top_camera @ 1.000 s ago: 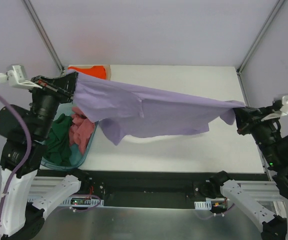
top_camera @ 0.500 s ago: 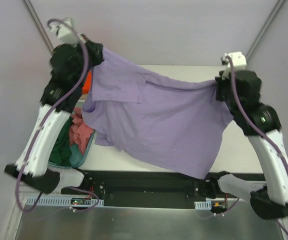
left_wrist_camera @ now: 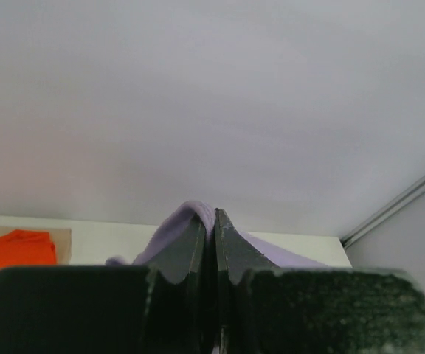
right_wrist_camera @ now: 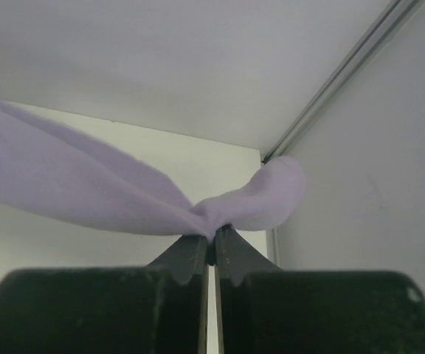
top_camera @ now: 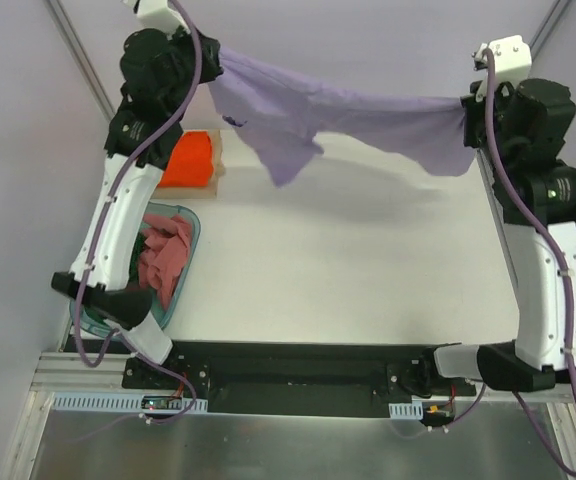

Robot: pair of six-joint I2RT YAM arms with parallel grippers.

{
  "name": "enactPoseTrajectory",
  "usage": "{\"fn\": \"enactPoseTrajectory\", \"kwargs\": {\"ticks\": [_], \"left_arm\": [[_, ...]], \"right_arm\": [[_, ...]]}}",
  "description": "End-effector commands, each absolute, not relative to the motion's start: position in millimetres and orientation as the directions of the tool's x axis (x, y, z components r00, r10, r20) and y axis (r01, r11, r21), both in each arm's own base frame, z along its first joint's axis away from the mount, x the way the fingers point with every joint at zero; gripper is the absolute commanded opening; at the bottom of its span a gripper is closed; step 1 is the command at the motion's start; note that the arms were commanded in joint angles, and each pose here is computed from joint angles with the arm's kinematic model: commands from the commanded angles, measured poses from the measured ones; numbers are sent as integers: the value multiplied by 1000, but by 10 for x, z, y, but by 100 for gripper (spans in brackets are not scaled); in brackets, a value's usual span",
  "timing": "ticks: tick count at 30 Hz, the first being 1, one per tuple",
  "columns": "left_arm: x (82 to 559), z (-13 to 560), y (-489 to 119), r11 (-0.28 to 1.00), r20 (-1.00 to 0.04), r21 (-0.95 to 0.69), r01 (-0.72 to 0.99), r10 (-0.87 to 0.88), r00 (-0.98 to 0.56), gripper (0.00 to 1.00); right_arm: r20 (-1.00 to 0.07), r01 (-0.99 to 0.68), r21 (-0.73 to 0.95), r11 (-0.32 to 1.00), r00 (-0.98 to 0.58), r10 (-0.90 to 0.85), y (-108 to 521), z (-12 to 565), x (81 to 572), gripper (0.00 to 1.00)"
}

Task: Fold and stack the t-shirts
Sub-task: Flatten out the tshirt

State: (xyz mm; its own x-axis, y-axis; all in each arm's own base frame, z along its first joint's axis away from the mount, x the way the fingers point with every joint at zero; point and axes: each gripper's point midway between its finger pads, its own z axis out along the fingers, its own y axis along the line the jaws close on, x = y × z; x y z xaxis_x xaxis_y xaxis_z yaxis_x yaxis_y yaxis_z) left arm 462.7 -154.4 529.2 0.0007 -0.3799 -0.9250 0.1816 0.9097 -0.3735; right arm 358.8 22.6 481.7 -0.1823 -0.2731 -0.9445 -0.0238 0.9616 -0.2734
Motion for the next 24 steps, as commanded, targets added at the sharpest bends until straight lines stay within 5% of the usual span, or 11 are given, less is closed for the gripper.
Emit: {"fn": "enactPoseTrajectory", "kwargs": {"ticks": [1,5,9,11,13,15,17,20,22,23,24], "left_arm": [[4219,5362,-1335,913,-924,-367,180,-380,42,0],[4016,4081,-1327,922,-911,-376,95,-349,-218,0],[3579,2563,-1378,907,-774,-422,-2,-361,-520,0],[3381,2033,-1376,903,-693,-425,-61,-369,-619,0],[3222,1618,-1337,912,-618,-392,-122,-359,-699,0],[3116,1385,-1361,914,-544,-375,-152,-350,-763,18],[3047,1278,-1479,904,-475,-402,-143,-340,-812,55],[3033,1281,-1587,896,-445,-427,-119,-323,-835,74],[3034,1365,-1647,893,-459,-440,-90,-310,-833,99],[3035,1404,-1664,895,-471,-440,-81,-306,-827,99],[3034,1443,-1682,897,-484,-438,-67,-298,-822,99]], "right_arm": [[-847,-117,-463,879,-235,-477,129,4548,3329,1],[-675,-283,-517,808,-446,-588,41,3511,3086,1],[-573,-386,-409,827,-596,-562,73,2620,2719,2],[-500,-455,-358,815,-644,-579,144,2247,2553,7],[-400,-451,-399,798,-697,-594,105,2077,2488,23],[-325,-441,-392,807,-754,-570,105,1949,2423,41],[-280,-418,-403,814,-791,-545,77,1828,2418,55],[-280,-368,-425,827,-816,-506,46,1705,2463,70],[-329,-325,-425,845,-814,-479,65,1697,2513,87],[-371,-282,-431,857,-811,-453,56,1712,2553,98],[-432,-226,-434,872,-797,-422,48,1774,2618,96]]}}
